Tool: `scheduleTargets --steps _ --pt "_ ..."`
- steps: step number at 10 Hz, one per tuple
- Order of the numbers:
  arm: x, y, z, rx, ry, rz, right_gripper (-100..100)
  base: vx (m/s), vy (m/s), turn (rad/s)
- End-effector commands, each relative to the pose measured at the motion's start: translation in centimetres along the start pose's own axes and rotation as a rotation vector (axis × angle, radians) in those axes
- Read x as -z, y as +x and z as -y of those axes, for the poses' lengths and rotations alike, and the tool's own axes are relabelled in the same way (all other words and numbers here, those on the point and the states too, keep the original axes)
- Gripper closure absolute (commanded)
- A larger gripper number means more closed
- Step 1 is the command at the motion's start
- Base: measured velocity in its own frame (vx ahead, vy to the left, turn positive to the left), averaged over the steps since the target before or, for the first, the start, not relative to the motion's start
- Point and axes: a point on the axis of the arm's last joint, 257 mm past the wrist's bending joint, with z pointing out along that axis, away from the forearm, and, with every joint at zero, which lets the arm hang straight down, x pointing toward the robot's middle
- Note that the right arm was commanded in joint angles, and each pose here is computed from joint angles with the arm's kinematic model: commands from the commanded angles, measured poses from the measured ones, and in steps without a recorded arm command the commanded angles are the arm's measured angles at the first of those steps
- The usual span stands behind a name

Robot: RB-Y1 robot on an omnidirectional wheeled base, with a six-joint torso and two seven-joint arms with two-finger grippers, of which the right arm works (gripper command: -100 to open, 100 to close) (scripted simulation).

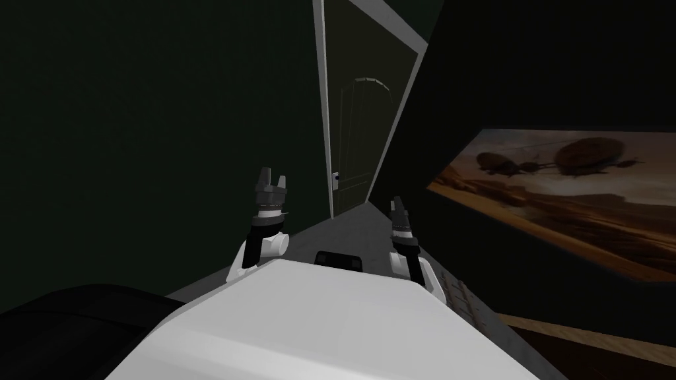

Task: Pull the door open

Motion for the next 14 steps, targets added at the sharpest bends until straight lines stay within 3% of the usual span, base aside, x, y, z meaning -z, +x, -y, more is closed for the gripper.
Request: scheduleTargets --steps 1,7,14 --pt "-0.08 1.0 1.0 0.059 0.008 -0.034 -100 0.104 0.062 0.041" --pt "0.16 4.8 4.6 0.276 0.026 -0.168 -100 0.103 0.053 0.045" --pt "1.09 8.9 8.9 0.525 0.021 -0.337 -100 0.103 0.051 0.047"
